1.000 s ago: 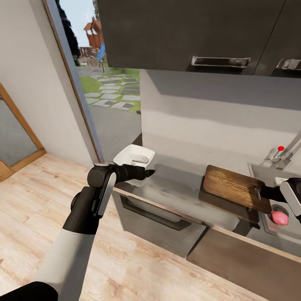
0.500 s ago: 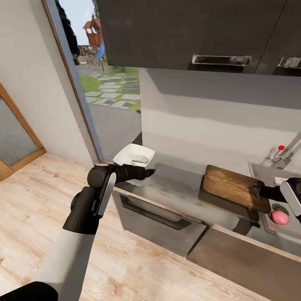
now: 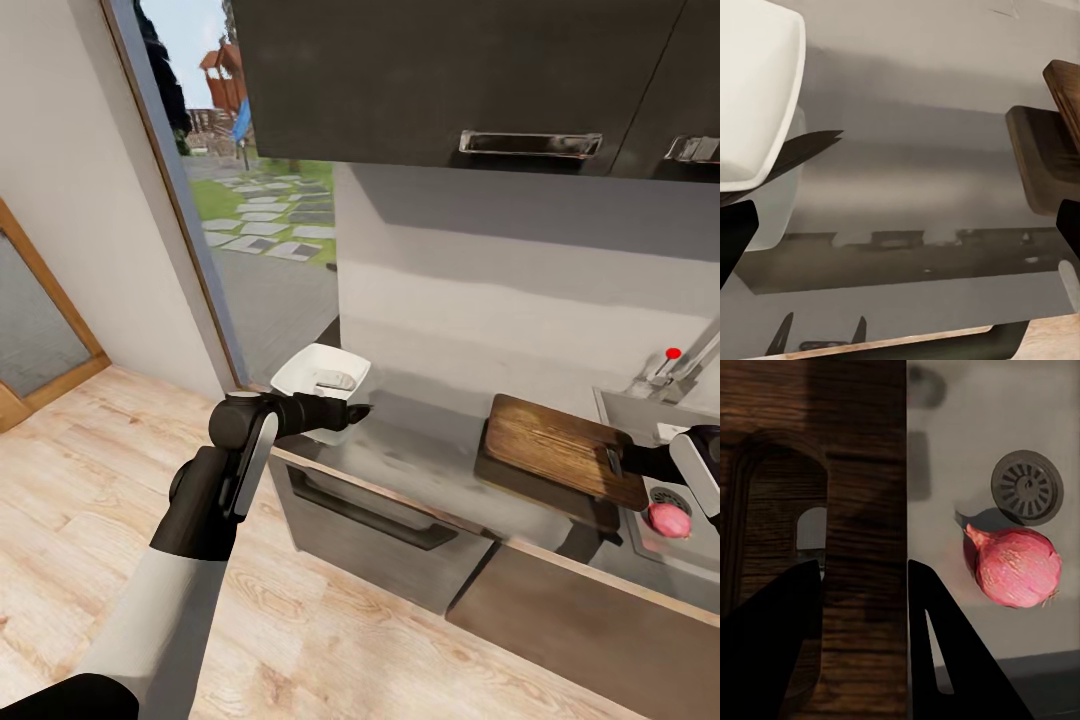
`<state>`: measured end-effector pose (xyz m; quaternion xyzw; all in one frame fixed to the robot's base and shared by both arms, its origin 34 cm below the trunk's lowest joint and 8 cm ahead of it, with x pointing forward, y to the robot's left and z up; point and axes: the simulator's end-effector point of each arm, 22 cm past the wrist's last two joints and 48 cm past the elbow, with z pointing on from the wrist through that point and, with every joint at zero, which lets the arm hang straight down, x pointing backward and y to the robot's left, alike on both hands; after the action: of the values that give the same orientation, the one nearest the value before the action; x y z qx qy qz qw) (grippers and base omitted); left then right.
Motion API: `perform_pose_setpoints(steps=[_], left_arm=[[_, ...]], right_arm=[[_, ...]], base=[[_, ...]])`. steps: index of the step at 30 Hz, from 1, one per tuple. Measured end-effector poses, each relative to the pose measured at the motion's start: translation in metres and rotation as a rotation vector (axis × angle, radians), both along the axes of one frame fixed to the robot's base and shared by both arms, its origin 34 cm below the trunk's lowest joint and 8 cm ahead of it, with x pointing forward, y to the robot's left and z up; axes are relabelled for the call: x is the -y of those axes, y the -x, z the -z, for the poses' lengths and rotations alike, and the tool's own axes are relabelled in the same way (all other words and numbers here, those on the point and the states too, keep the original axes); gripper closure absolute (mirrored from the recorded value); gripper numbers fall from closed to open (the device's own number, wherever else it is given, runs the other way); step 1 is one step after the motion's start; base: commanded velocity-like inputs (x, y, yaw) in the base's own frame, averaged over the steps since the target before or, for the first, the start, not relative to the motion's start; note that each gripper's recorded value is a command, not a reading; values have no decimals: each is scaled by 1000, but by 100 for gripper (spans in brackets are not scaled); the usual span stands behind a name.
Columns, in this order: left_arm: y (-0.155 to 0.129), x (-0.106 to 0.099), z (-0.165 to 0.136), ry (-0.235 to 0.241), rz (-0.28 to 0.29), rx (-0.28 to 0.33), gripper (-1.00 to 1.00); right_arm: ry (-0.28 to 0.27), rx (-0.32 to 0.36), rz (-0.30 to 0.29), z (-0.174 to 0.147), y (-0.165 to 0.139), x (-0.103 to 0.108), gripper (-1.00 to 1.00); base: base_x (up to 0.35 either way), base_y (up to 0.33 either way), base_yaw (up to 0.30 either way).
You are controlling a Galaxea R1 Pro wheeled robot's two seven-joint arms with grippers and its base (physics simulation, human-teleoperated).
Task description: In the kitchen, take the Vidalia onion out of the sink, dice it on the chopping board with the paring knife, put the diced onion into the bowl on the countertop, then place both the paring knife and the chopping board into the sink.
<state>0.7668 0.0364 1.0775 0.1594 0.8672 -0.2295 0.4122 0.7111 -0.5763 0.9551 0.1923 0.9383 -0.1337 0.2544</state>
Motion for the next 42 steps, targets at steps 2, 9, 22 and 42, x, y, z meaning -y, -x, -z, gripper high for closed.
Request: perform_pose_setpoints(steps=[2,9,22,42], left_arm=[[0,0,0,0,0,0,-100],[0,0,0,0,0,0,-100],[0,0,1,0,0,-2,-100],[0,0,0,0,0,-1,-100]], right_arm=[[-4,2,-2,0,-1,-1,100],[-69,25,-46,2,-8,-17,100],[-72,26,-50,3,-8,-18,100],[-73,26,-51,3,-8,-19,100]], base=[[0,0,0],[0,0,0],[0,72,0],[9,47,0]])
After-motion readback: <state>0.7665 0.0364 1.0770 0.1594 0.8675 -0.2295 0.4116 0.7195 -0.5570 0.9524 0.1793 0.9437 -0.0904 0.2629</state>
